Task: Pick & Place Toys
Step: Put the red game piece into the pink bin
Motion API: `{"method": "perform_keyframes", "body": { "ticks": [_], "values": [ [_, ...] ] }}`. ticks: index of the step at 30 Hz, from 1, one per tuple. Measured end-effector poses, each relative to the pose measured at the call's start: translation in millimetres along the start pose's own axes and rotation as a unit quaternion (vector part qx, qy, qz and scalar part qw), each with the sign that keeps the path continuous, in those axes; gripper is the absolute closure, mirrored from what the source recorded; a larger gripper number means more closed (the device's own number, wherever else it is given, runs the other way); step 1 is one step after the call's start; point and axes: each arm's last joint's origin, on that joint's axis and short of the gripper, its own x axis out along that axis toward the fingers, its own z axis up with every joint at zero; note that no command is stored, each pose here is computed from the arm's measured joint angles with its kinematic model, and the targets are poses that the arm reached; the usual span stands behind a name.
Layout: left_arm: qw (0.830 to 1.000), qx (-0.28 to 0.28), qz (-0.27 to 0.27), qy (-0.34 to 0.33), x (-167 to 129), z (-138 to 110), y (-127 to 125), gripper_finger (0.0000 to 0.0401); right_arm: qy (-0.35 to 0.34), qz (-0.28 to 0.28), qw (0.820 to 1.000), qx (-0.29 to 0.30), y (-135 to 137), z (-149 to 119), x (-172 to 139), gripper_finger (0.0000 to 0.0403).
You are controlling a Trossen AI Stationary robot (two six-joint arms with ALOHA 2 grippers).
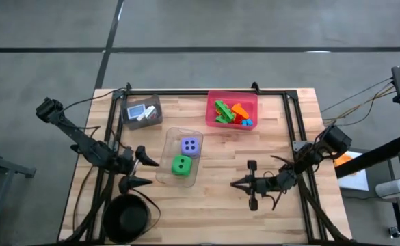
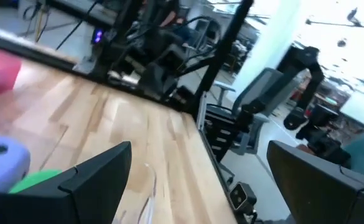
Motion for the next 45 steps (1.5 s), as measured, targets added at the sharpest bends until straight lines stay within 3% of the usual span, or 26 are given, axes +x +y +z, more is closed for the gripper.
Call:
{"method": "perform_keyframes", "body": {
  "ticks": [6,11,14,21,26,30,36,45],
  "values": [
    [0.999,-0.012,0.038,0.016,2.7,-6.6,3.5,0.0026,-0.001,-0.011,1.000,0.015,-3.0,1.0,2.7,0.0385],
    [0.986,0.009,0.162,-0.023,3.8,-9.2,11.7,0.0026,-0.002,-0.009,1.000,0.015,-2.7,1.1,2.6,0.0385],
    [0.982,-0.011,0.188,-0.009,2.9,-14.8,15.6,0.0026,-0.002,-0.009,1.000,0.015,-2.7,1.1,2.6,0.0385],
    [0.979,-0.022,0.199,0.031,0.9,-24.5,20.2,0.0026,-0.002,-0.009,1.000,0.015,-2.7,1.2,2.7,0.0385],
    [0.984,-0.007,0.153,0.090,0.1,-33.4,21.3,0.0026,-0.002,-0.009,1.000,0.015,-2.7,1.2,2.6,0.0385],
    [0.983,0.039,0.138,0.112,-0.7,-37.4,22.7,0.0026,-0.002,-0.009,1.000,0.015,-2.7,1.2,2.7,0.0385],
    [0.981,0.100,0.148,0.077,1.1,-30.9,21.1,0.0026,-0.002,-0.009,1.000,0.015,-2.7,1.1,2.7,0.0385],
    [0.979,0.147,0.139,0.022,4.2,-16.2,14.5,0.0026,-0.002,-0.009,1.000,0.015,-2.7,1.1,2.7,0.0385]
  ]
}}
